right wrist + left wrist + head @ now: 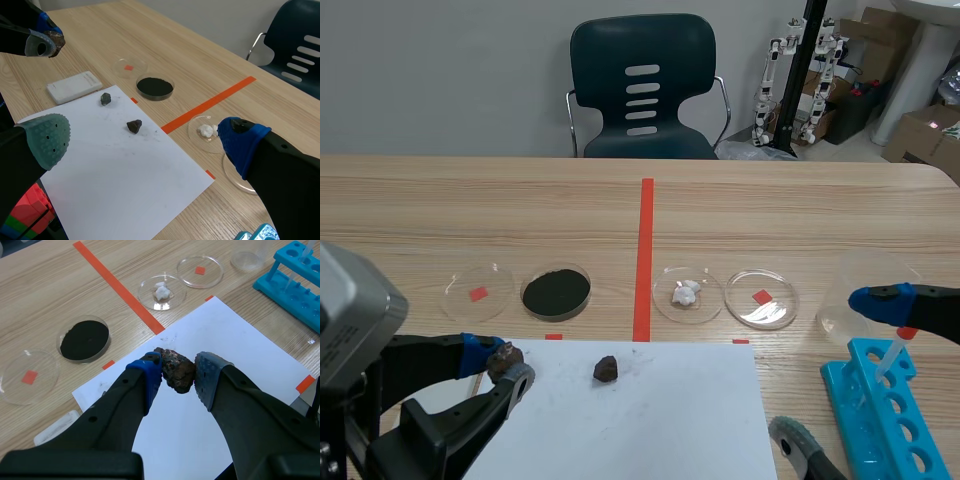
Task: Put the right mineral back
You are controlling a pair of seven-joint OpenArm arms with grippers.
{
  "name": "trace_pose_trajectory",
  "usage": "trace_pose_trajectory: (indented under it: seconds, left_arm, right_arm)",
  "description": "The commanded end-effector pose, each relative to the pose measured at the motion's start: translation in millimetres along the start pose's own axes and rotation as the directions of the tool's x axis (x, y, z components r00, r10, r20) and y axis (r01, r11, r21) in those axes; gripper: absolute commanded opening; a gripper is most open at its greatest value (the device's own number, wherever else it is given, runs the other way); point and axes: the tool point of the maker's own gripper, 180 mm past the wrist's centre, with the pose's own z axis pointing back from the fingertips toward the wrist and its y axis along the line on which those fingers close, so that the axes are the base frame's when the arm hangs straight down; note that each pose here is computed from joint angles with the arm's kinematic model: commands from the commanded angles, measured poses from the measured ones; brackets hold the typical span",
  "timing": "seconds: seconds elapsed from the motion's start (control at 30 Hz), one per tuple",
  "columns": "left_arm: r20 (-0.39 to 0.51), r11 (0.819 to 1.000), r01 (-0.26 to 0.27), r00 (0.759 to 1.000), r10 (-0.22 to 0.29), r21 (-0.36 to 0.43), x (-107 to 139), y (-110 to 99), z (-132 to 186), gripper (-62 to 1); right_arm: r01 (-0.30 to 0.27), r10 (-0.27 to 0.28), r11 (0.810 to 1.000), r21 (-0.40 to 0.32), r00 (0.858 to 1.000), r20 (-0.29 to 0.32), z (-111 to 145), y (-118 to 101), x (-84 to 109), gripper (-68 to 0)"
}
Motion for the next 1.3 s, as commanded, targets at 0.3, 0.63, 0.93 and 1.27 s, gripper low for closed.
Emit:
trace_pose_trajectory:
  seconds: [0.3,0.63,0.93,1.27]
  left_arm:
    - [0.03,1.0,0.005,1.0,-0.005,-0.002,8.6,0.6,0.0,-47.7]
    - [0.036,1.0,0.012,0.999,-0.012,0.002,10.8,2.9,-1.7,-47.7]
    - [-0.019,0.999,0.008,1.0,-0.009,-0.036,0.0,-2.3,-22.5,-47.7]
    - [-0.063,0.982,0.012,0.998,-0.024,-0.187,-25.0,-36.9,-72.4,-47.7]
  right_arm:
    - [-0.007,0.007,1.0,-0.002,1.0,0.024,-0.2,-3.9,6.6,-5.4]
    - [-0.007,0.007,1.0,-0.002,1.0,0.024,-0.2,-3.9,6.6,-5.4]
    - [-0.007,0.007,1.0,-0.002,1.0,0.024,-0.2,-3.9,6.6,-5.4]
    - [-0.007,0.007,1.0,-0.002,1.0,0.024,-0.2,-3.9,6.6,-5.4]
